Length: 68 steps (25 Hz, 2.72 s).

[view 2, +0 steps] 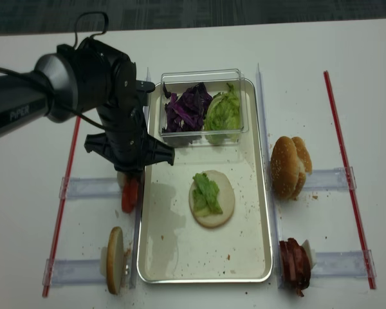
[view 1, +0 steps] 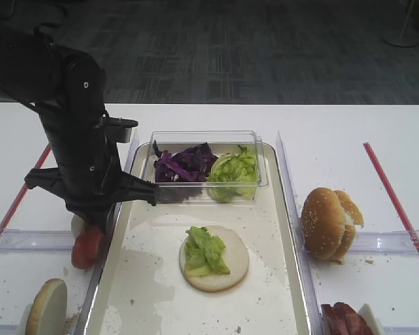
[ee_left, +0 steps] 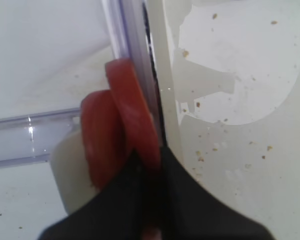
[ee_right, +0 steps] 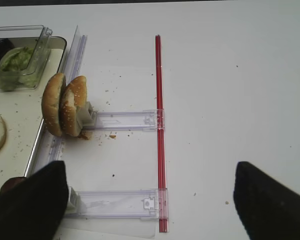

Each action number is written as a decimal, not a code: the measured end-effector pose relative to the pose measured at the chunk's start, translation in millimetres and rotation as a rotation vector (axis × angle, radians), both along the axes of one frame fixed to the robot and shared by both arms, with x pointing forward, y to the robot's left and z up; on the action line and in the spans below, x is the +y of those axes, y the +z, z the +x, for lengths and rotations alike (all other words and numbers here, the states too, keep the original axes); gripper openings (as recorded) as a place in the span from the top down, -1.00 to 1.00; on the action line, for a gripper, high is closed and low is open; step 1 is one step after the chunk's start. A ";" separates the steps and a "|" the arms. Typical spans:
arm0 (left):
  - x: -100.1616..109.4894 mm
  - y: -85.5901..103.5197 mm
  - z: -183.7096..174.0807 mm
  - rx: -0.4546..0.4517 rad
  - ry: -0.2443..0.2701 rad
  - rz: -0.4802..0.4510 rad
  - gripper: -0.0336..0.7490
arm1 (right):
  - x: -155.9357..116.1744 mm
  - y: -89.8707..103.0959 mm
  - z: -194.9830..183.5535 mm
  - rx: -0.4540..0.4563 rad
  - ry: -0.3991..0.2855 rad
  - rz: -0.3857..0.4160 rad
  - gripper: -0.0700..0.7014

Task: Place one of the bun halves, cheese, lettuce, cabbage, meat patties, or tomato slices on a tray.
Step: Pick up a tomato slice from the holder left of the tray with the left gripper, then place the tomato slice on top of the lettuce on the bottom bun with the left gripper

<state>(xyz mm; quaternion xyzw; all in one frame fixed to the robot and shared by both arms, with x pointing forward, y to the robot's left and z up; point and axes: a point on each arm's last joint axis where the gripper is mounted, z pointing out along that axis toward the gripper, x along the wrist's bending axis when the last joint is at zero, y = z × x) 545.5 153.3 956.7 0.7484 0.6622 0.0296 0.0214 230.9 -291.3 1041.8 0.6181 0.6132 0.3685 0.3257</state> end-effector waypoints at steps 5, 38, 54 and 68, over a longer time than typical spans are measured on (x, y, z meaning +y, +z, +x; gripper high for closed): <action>0.0 0.0 0.0 0.000 0.000 0.000 0.86 | 0.0 0.0 0.0 0.000 0.000 0.000 -0.94; -55.0 76.0 -39.4 0.031 -0.347 -0.806 0.86 | 0.0 0.0 0.0 0.000 0.000 0.000 -0.94; -64.7 0.0 -14.2 0.151 -0.276 -0.729 0.86 | 0.0 0.0 0.0 0.000 0.000 0.000 -0.94; -69.0 -21.9 -8.9 0.173 -0.262 -0.745 0.64 | 0.0 0.0 0.0 0.000 0.000 0.000 -0.94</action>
